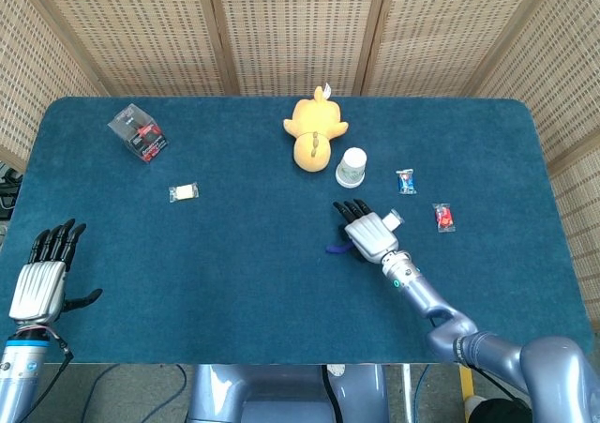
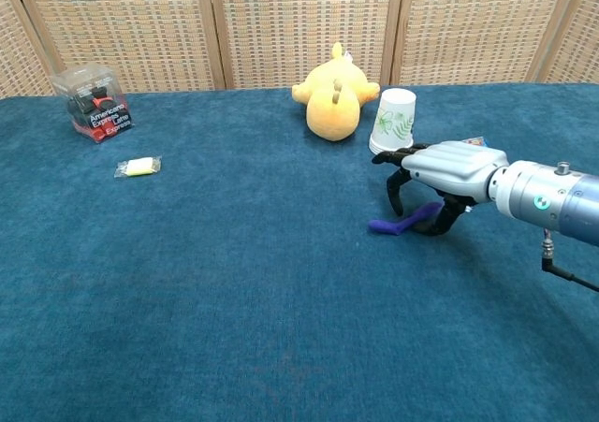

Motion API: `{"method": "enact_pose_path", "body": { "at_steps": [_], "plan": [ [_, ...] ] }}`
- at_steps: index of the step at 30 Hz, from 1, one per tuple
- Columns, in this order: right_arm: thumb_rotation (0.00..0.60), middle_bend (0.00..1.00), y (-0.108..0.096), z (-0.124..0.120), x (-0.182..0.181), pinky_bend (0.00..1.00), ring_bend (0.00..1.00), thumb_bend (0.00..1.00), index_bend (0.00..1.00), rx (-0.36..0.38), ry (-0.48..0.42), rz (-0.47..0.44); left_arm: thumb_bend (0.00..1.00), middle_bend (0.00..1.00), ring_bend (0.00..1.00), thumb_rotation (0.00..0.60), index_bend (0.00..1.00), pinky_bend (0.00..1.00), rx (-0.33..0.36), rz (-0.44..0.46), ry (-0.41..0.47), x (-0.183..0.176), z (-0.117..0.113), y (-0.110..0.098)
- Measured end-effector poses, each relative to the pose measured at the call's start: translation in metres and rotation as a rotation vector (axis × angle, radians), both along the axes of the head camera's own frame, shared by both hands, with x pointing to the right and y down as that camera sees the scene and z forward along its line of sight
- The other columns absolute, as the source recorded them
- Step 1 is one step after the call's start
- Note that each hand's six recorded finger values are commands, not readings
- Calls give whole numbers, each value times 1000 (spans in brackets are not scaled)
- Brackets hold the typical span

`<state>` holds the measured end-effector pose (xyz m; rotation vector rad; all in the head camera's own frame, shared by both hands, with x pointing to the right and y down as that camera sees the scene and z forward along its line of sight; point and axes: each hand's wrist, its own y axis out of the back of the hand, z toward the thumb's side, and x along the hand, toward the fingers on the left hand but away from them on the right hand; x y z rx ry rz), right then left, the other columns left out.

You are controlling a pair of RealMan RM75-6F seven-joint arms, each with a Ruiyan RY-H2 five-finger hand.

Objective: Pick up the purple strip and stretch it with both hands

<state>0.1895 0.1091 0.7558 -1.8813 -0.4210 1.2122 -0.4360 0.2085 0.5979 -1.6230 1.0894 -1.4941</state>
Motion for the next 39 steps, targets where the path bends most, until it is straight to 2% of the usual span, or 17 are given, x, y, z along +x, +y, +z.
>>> {"method": "enact_pose_path", "body": {
  "at_steps": [28,35,39],
  "plan": [
    [600,105,-2,8,0,0,0,566,555,-28,24,29,0,0,0,600,0,0,-11,3,1,0,2,1],
    [600,118,-2,9,0,0,0,585,605,-46,4,59,0,0,0,600,0,0,-16,4,0,1,4,1],
    [600,123,-3,8,-2,0,0,586,620,-73,-37,105,0,0,0,600,0,0,-18,5,0,1,4,1]
  ]
}}
